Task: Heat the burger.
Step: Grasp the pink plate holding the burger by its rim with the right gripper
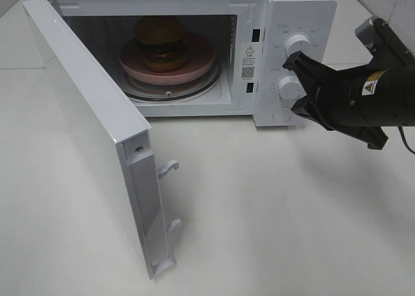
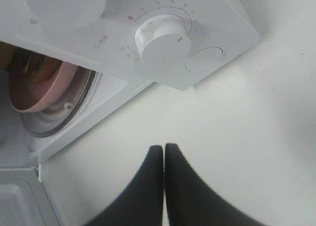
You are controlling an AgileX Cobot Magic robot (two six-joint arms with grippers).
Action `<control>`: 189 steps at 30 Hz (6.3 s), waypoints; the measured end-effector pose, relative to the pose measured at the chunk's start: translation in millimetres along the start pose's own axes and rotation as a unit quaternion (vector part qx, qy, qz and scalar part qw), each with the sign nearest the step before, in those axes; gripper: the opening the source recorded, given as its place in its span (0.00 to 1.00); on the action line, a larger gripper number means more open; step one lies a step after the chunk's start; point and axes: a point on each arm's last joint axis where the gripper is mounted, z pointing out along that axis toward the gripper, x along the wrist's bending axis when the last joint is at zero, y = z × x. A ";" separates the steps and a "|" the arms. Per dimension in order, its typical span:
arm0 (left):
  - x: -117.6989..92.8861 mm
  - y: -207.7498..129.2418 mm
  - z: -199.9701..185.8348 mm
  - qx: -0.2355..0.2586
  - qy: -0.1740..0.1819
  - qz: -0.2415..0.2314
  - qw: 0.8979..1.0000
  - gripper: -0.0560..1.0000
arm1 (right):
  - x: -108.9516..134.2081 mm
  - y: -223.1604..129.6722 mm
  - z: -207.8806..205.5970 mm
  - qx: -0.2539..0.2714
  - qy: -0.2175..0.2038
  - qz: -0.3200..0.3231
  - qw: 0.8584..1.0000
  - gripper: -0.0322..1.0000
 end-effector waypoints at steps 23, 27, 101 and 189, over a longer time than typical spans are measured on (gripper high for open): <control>0.0 0.0 0.0 0.000 0.000 0.000 1.000 0.99 | -7.3 -7.4 -58.4 0.105 -0.070 -0.225 0.966 0.07; 0.0 0.0 0.0 0.000 0.000 0.000 1.000 0.99 | -7.6 -7.8 -73.5 0.114 -0.073 -0.241 0.961 0.07; 0.0 0.0 0.0 0.000 0.000 0.000 1.000 0.99 | -7.4 -4.6 -89.5 0.132 -0.022 -0.890 0.436 0.96; 0.0 0.0 0.0 0.000 0.000 0.000 1.000 0.99 | 159.9 -29.9 192.7 0.024 0.059 -0.917 0.395 0.83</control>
